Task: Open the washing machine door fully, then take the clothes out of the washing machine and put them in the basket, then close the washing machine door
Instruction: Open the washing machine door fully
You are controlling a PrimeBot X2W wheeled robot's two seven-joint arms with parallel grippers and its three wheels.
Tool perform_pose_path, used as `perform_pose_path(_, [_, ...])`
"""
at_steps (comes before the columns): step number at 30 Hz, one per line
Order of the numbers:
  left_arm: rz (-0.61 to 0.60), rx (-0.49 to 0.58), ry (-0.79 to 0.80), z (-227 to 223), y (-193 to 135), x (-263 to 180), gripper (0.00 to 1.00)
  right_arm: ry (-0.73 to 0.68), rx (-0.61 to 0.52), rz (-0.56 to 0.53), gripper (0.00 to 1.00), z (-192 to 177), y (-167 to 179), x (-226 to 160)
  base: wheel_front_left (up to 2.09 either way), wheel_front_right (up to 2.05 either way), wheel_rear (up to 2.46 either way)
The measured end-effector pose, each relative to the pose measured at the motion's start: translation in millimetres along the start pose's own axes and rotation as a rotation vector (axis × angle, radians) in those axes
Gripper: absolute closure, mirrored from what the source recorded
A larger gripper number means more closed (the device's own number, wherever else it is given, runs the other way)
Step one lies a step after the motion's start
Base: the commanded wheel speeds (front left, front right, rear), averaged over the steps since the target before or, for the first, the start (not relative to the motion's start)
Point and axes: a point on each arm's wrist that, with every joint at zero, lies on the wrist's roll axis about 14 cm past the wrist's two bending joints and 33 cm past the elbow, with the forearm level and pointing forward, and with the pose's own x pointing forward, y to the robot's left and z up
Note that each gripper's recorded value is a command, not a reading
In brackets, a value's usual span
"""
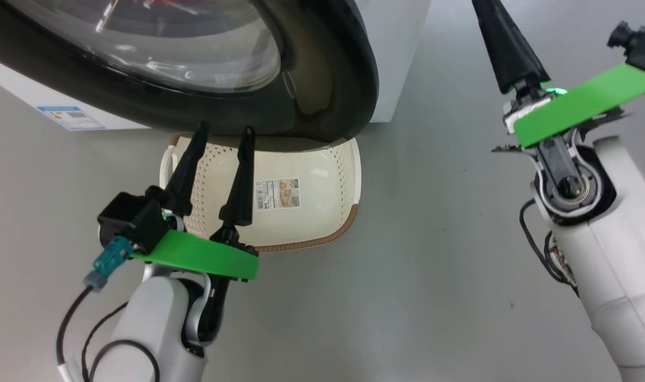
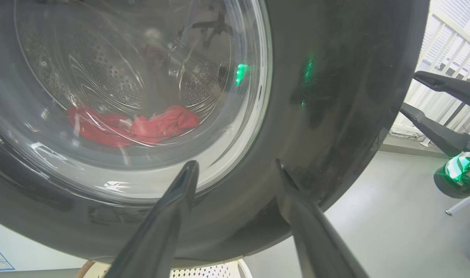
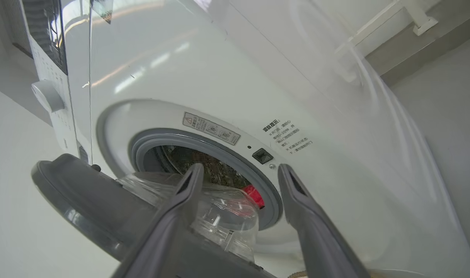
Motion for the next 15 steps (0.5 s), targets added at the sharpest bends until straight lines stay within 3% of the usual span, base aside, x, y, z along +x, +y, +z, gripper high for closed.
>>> perform_pose_path(15, [0.004, 0.01, -0.027, 8.2, -0.5, -1.6, 0.0, -0.08, -0.644, -0.068, 0.0, 6.3, -40.6, -49.4, 0.0, 0.0, 0.0])
